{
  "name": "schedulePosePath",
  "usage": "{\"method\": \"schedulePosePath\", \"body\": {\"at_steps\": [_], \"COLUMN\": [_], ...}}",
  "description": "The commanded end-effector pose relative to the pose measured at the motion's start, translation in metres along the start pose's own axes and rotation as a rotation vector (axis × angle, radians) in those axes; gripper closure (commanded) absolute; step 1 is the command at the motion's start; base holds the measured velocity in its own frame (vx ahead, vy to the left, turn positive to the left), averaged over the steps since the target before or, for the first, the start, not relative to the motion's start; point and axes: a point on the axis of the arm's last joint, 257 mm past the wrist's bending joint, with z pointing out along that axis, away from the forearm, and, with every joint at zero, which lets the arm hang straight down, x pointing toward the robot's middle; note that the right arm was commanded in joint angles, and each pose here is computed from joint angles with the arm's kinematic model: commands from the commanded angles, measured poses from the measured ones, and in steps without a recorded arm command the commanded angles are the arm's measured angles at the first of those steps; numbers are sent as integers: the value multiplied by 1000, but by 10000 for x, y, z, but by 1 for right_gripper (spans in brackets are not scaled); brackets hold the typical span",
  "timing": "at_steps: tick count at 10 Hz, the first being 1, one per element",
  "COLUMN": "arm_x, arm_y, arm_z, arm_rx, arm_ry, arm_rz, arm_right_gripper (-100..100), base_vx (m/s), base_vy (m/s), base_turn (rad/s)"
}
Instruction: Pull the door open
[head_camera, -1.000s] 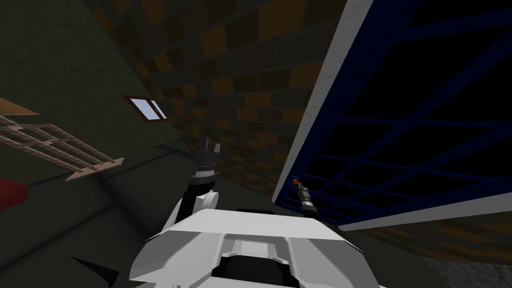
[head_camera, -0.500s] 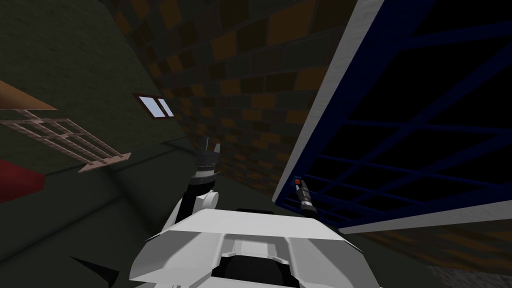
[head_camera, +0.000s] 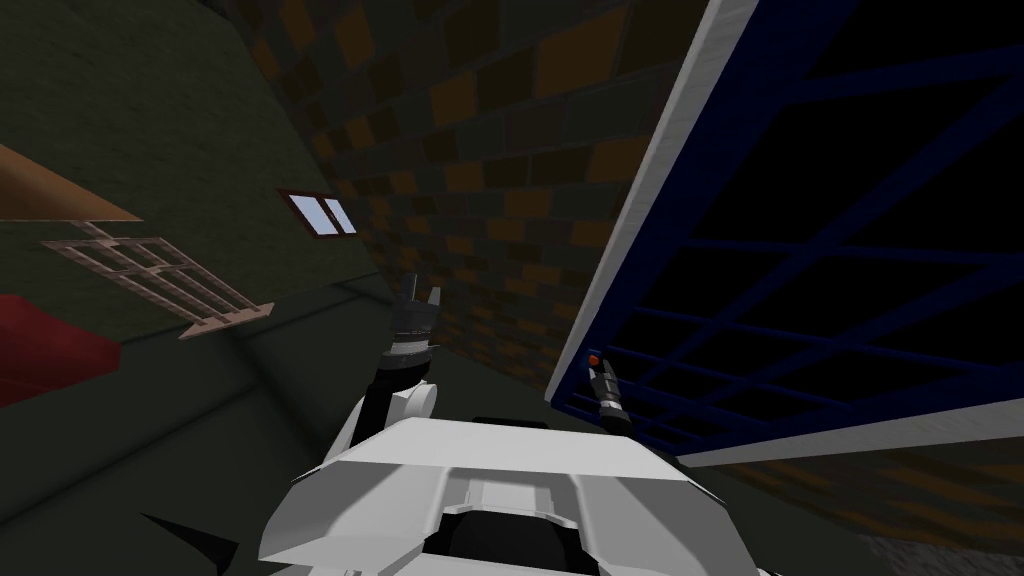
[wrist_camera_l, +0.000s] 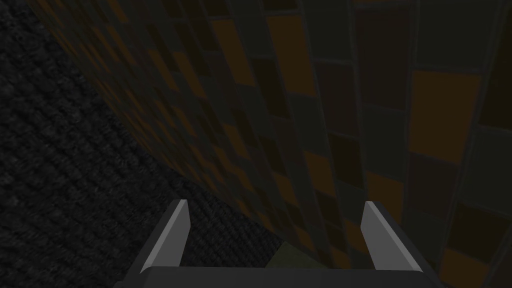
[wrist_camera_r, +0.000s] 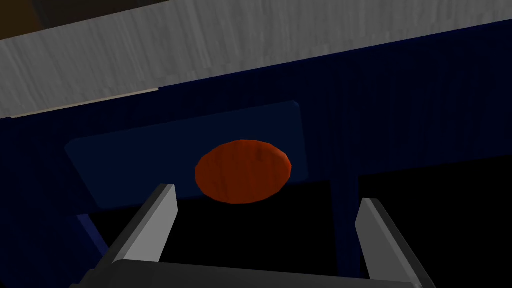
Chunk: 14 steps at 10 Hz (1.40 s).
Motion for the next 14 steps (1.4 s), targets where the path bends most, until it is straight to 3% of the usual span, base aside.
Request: {"method": "schedulePosePath", "body": {"at_steps": [1, 14], "arm_x": [10, 140], "arm_y": [-7, -49], "arm_z": [9, 109], "arm_rx": [-1, -27], "arm_ry": [-3, -50], "arm_rz": [40, 498], "arm_right_gripper": [-100, -100], "base_vx": [-45, -54], "base_vy": [-10, -9], "base_turn": [14, 34]}}
